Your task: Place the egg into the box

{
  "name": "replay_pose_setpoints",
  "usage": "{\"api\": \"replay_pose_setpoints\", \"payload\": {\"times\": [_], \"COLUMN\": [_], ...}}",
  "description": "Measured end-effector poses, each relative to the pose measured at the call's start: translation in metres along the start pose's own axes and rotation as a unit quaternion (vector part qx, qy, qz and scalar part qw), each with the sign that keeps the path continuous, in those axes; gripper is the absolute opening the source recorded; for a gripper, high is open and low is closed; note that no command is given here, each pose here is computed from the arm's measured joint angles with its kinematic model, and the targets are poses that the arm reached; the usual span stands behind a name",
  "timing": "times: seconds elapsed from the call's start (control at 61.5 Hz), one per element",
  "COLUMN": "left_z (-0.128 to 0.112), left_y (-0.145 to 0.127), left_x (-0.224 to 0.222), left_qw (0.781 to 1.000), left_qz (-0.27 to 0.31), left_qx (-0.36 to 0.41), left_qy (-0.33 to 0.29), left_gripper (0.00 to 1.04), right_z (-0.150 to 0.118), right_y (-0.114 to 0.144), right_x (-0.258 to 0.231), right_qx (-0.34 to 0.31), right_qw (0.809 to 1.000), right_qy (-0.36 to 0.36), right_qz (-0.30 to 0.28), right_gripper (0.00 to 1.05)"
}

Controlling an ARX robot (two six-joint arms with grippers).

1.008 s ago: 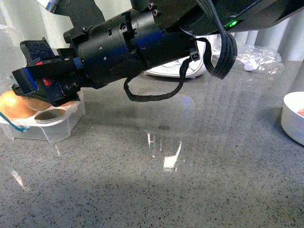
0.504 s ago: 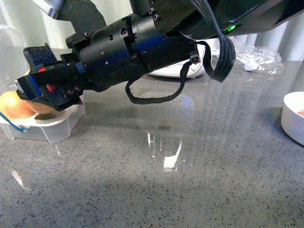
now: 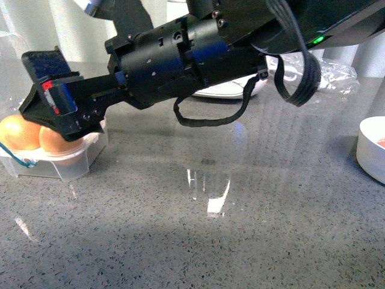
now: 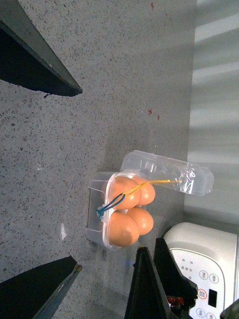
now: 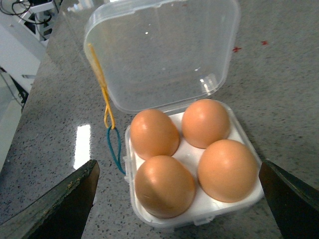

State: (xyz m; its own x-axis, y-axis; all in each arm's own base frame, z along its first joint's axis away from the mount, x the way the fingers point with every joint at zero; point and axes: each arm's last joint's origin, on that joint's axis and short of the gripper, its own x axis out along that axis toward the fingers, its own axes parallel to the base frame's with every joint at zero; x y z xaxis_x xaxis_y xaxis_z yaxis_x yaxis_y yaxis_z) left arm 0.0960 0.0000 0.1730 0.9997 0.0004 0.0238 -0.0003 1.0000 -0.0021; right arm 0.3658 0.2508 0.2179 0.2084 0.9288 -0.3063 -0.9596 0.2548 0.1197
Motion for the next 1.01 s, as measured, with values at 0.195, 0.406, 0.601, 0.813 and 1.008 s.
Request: {"api": "replay_pose_setpoints", "payload": {"times": [0.195,0.406,0.601,0.813,1.008], "left_z": [0.0,0.0,0.0,0.0,0.0], "left_y": [0.0,0.0,0.0,0.0,0.0], "left_x": [0.0,0.0,0.0,0.0,0.0], "left_qw": [1.0,1.0,1.0,1.0,1.0], "left_qz": [0.0,0.0,0.0,0.0,0.0], "left_qx": [0.0,0.0,0.0,0.0,0.0], "left_qy": [0.0,0.0,0.0,0.0,0.0], "left_gripper": [0.98,0.98,0.98,0.98,0.98], "right_z": [0.007,0.001,-0.019,-0.027,-0.014], "right_y": [-0.01,-0.022,-0.038,-0.03,0.009], "right_x": [-0.038,-0.1,-0.165,-0.237,-0.288], "right_qx": [0.003,0.037,0.095,0.089,0.043], "right_qw": [0.998,0.975,0.905,0.808,0.775], "right_qy": [-0.042,-0.084,-0.089,-0.099,-0.14], "right_qz": [-0.054,-0.202,-0.406,-0.574,-0.615], "right_gripper": [0.98,0.98,0.98,0.98,0.89]}}
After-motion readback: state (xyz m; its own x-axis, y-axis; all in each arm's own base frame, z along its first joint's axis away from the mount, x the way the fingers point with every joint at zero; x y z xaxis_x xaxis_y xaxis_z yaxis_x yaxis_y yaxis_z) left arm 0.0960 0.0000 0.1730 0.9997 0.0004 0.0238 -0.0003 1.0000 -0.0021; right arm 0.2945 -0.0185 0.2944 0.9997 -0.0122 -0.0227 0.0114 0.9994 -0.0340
